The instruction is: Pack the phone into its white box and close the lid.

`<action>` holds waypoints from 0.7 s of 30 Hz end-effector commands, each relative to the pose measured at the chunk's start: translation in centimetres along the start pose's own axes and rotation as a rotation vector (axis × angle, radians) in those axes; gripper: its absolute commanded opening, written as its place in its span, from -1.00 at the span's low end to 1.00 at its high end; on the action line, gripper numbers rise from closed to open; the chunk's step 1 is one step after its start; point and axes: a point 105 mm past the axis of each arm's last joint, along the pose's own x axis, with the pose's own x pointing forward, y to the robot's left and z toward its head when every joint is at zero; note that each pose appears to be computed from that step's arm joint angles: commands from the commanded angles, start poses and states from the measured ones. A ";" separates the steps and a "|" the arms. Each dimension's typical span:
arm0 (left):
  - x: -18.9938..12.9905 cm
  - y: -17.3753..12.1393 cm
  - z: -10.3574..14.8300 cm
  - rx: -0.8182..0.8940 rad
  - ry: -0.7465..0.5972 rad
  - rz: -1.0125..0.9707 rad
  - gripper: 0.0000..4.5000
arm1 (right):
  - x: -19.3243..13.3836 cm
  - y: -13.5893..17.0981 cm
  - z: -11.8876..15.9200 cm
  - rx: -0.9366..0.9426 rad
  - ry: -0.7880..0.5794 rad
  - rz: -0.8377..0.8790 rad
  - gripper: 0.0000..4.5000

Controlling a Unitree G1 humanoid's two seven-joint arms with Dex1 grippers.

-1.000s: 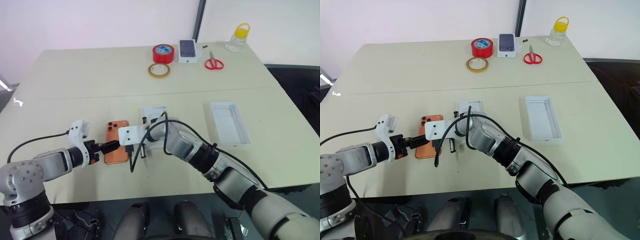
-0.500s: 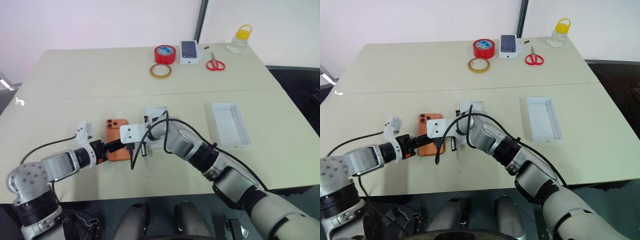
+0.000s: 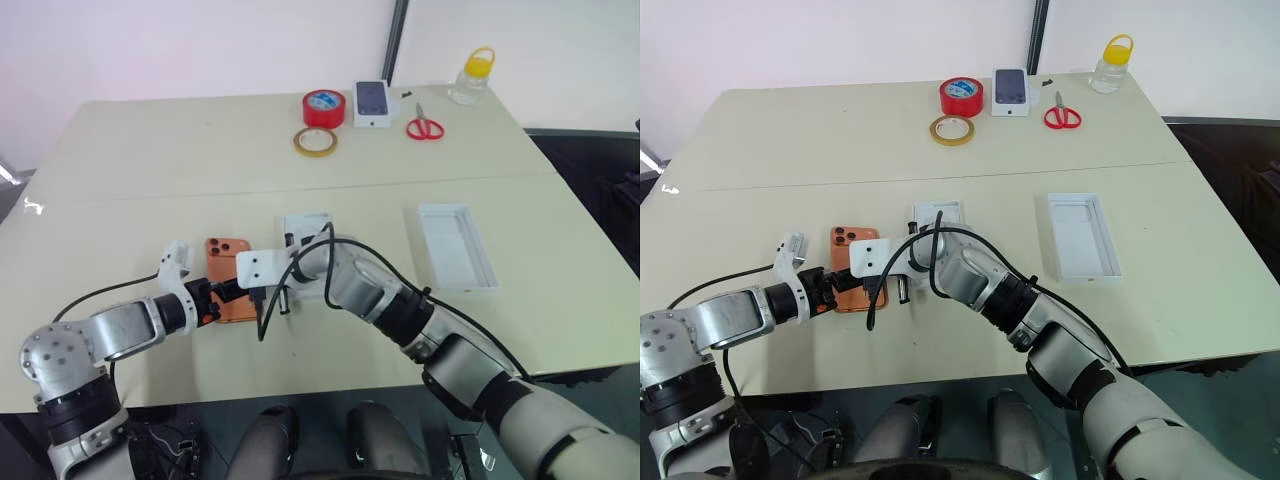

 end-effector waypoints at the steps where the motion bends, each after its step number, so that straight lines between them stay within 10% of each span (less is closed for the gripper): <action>1: -0.8 -0.2 0.8 -0.008 -0.054 -0.007 0.04 | 0.1 0.2 0.7 -0.016 -0.023 0.003 -1.00; 14: -2.1 -0.2 1.2 -0.130 -0.130 -0.001 0.04 | -0.7 -0.4 0.7 -0.014 -0.034 -0.021 -1.00; 21: -2.1 -0.6 1.1 -0.181 -0.139 -0.017 -0.98 | -2.8 -2.2 0.8 0.009 -0.054 -0.109 -1.00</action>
